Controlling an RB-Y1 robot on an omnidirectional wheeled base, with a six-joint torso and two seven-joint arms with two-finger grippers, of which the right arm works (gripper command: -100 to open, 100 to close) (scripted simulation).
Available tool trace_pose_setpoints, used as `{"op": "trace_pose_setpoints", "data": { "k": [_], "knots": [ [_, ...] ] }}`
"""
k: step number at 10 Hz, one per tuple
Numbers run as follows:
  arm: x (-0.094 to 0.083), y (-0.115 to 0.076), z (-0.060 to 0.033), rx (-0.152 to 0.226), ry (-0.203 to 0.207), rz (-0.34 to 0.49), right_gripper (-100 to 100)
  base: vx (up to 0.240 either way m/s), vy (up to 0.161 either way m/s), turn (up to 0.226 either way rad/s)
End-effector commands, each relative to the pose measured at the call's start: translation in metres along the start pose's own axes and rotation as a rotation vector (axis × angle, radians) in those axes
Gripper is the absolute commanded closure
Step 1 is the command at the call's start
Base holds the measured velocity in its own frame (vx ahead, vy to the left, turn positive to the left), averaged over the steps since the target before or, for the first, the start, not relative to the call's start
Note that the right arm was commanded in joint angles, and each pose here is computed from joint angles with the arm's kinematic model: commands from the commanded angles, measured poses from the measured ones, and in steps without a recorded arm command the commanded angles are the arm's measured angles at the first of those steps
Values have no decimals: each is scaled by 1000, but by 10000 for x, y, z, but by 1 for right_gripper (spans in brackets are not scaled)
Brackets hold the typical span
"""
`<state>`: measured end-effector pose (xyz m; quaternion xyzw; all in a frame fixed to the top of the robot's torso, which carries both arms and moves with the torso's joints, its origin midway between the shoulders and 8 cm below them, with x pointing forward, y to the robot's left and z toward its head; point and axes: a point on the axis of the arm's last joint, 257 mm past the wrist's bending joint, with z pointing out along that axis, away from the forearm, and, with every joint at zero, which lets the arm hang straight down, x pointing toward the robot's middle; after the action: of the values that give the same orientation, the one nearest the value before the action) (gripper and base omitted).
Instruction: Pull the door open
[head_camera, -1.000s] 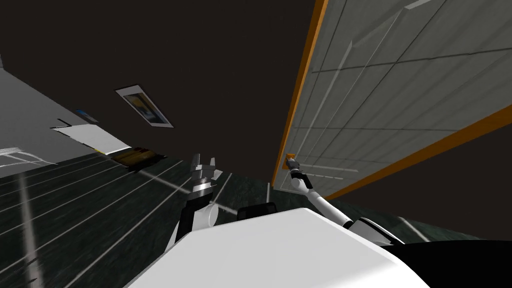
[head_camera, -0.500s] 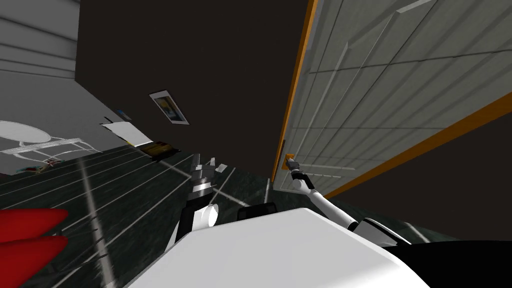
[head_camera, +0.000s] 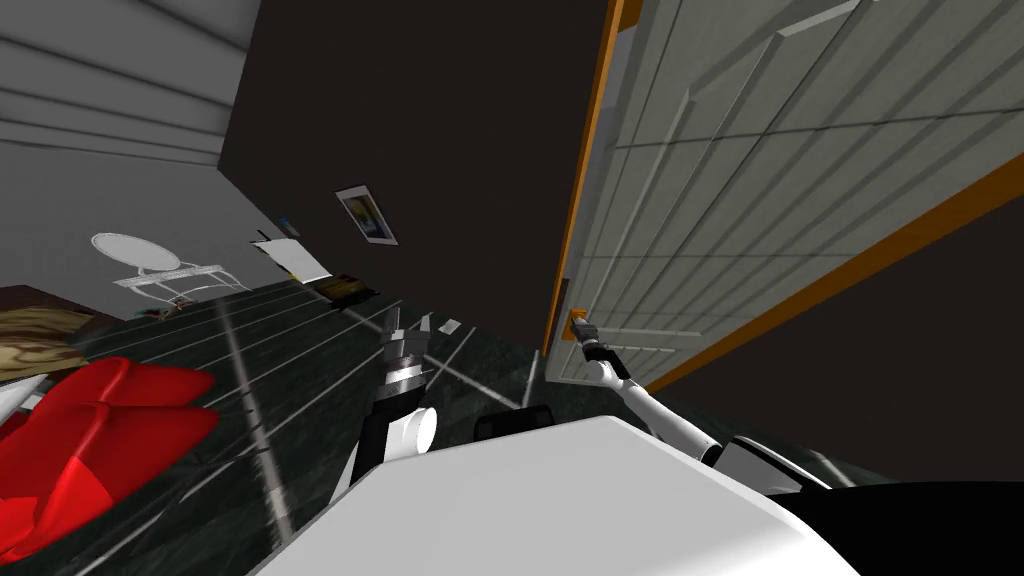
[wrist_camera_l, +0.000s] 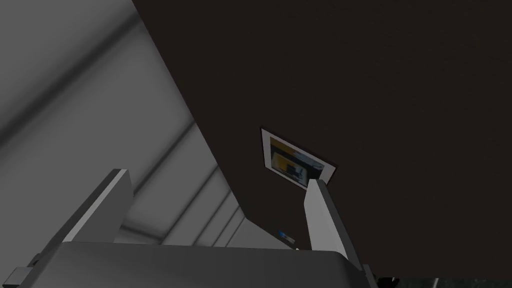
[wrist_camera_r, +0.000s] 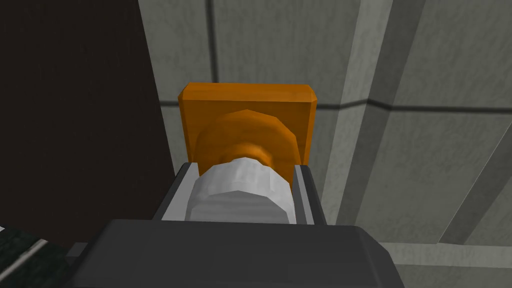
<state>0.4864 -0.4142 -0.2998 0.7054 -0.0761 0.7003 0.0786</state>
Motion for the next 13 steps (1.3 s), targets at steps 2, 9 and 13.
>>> {"op": "trace_pose_setpoints", "data": {
  "k": [2, 9, 13],
  "knots": [
    [15, -59, -32, 30, 3, 2, 100, -234, -65, 165],
    [-14, -151, -130, 93, -4, 2, 100, -227, -62, 119],
    [7, -182, -165, 119, 1, 2, 100, -208, -80, 132]
  ]
}}
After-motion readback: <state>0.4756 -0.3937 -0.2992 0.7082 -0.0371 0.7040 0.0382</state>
